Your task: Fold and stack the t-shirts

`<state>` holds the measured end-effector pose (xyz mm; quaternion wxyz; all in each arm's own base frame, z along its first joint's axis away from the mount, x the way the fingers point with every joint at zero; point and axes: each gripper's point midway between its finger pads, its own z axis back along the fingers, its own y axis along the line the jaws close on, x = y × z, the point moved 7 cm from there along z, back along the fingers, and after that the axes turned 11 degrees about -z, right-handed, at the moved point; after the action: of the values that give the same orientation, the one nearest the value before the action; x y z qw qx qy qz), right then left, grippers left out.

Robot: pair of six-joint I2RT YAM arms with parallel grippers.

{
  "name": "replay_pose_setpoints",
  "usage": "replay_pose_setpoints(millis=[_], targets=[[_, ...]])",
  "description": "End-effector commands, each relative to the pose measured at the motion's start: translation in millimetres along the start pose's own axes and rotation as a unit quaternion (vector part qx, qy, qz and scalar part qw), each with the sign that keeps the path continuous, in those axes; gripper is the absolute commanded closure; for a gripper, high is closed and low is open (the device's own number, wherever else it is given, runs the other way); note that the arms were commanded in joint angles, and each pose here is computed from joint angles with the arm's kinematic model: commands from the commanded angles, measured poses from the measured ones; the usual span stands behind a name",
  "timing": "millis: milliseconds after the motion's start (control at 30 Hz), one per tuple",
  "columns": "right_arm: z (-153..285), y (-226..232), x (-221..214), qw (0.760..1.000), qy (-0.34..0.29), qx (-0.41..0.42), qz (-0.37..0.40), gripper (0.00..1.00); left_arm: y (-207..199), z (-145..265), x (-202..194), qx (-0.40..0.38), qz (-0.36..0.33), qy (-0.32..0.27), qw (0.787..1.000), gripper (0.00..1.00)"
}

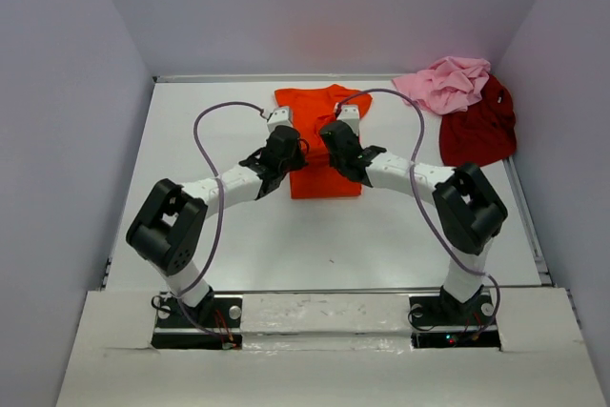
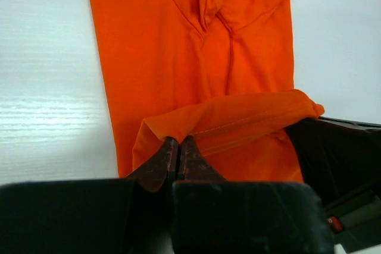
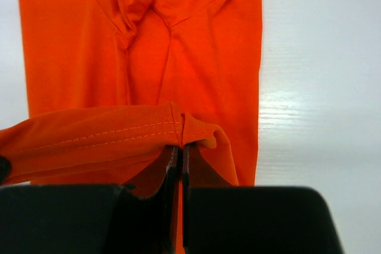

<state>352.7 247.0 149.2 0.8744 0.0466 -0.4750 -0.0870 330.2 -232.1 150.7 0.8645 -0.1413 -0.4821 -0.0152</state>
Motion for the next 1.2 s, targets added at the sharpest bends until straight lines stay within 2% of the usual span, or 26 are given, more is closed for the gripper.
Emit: replay_pose_setpoints(millis=[0, 33, 67, 100, 133, 233, 333, 367, 567, 667, 1167], targets=[[-30.9, -10.7, 11.4, 0.998, -0.031, -0.055, -0.004, 0.86, 12.6, -12.7, 19.0, 0.047, -0.008, -0.028, 0.998, 1.00], [-34.9, -5.8, 13.1, 0.998, -0.031, -0.051, -0.006, 0.67, 15.1, -15.2, 19.6, 0.053, -0.005, -0.029, 0.998, 0.96], [-42.1, -7.7, 13.7, 0.998, -0.035, -0.054, -0.005, 0.56, 15.0, -19.6, 21.7, 0.056, -0.002, -0.037, 0.998, 0.88], [-49.9, -6.2, 7.0, 0.998, -0.028, -0.055, 0.004, 0.45, 15.8, -21.6, 22.0, 0.061, -0.005, -0.039, 0.997, 0.77], [-55.9, -3.4, 13.3, 0.998, -0.034, -0.047, 0.000, 0.38, 17.2, -26.0, 18.4, 0.068, -0.006, -0.036, 0.997, 0.57], [-60.3, -2.0, 15.3, 0.998, -0.040, -0.044, 0.026, 0.31, 19.5, -27.8, 19.1, 0.079, 0.001, -0.045, 0.996, 0.45], [-49.0, -4.3, 23.5, 0.998, -0.053, -0.032, 0.026, 0.30, 22.8, -20.5, 19.4, 0.083, 0.009, -0.061, 0.995, 0.41], [-45.3, -7.9, 20.8, 0.998, -0.049, -0.030, 0.030, 0.30, 24.6, -14.8, 21.9, 0.085, 0.013, -0.071, 0.994, 0.36], [-21.5, -11.0, 35.4, 0.998, -0.058, -0.005, 0.023, 0.30, 22.9, 3.8, 33.4, 0.069, 0.009, -0.086, 0.994, 0.35], [-15.8, -12.5, 36.9, 0.998, -0.058, 0.003, 0.025, 0.30, 29.2, 8.1, 24.4, 0.080, 0.002, -0.076, 0.994, 0.35], [-44.5, 17.7, 19.4, 0.997, -0.003, 0.067, 0.048, 0.30, 36.0, -17.3, -8.5, 0.096, -0.008, -0.033, 0.995, 0.37]])
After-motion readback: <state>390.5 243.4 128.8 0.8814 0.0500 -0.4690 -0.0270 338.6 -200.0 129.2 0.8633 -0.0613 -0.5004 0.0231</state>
